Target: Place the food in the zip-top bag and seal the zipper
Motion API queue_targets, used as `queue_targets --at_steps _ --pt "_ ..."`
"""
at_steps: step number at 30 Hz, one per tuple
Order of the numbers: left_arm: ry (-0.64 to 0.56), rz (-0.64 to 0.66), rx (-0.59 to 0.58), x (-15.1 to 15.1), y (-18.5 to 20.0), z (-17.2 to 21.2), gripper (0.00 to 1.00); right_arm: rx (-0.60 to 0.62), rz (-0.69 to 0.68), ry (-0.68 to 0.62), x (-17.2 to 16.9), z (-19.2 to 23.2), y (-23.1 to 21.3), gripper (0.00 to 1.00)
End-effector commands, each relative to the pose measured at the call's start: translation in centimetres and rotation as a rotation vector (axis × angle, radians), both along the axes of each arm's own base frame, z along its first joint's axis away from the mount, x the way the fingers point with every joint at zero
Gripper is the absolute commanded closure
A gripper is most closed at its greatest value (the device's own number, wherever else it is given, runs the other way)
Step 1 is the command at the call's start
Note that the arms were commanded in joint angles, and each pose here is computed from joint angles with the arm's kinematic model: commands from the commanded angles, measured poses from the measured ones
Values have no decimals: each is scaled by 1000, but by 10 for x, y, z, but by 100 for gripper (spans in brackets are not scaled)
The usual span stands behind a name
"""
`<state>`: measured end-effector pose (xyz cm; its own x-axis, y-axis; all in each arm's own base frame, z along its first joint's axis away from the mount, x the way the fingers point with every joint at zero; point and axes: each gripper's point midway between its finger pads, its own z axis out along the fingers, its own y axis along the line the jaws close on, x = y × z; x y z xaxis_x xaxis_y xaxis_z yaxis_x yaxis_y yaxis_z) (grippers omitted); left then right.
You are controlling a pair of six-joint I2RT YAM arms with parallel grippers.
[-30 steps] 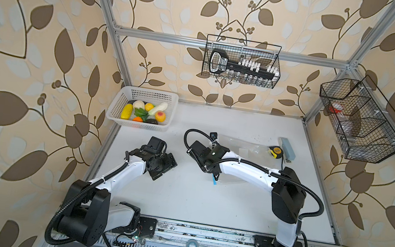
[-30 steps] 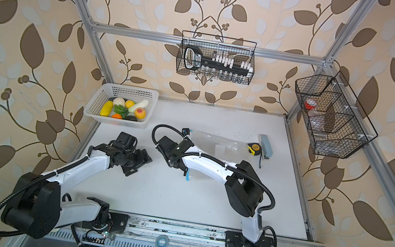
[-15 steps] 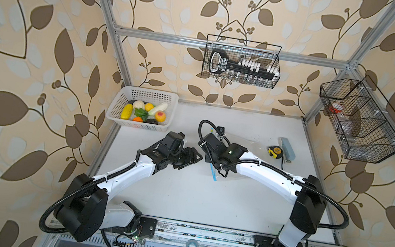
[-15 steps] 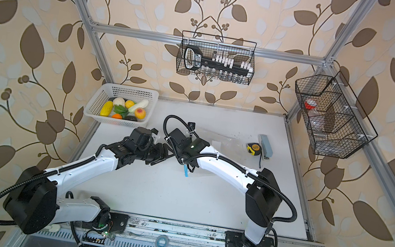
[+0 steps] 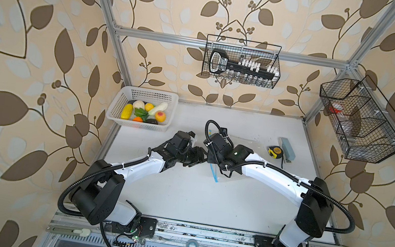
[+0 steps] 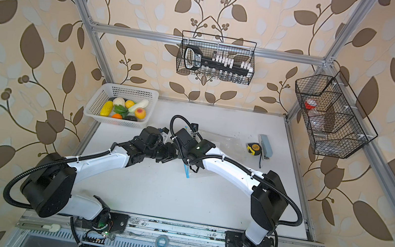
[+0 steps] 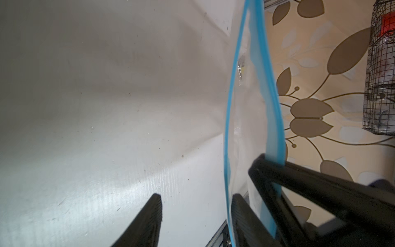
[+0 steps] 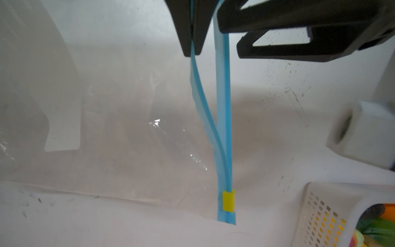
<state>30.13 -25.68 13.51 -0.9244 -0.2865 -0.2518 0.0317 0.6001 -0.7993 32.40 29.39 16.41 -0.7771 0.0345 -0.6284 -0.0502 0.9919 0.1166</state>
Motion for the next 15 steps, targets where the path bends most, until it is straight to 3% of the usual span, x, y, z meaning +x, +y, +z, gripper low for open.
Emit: queue_targets --at_steps 1,7,10,15 --pt "-89 -41 -86 12 -20 34 48 32 10 6 -4 3 2 100" --pt "-68 -81 -94 14 -33 25 56 30 5 0 -4 5 -1 100" --pt "-59 -76 -71 17 -32 18 73 24 -10 -4 -4 6 -8 100" --pt "-51 -62 -59 18 -30 13 86 4 -33 -6 -6 7 -16 100"
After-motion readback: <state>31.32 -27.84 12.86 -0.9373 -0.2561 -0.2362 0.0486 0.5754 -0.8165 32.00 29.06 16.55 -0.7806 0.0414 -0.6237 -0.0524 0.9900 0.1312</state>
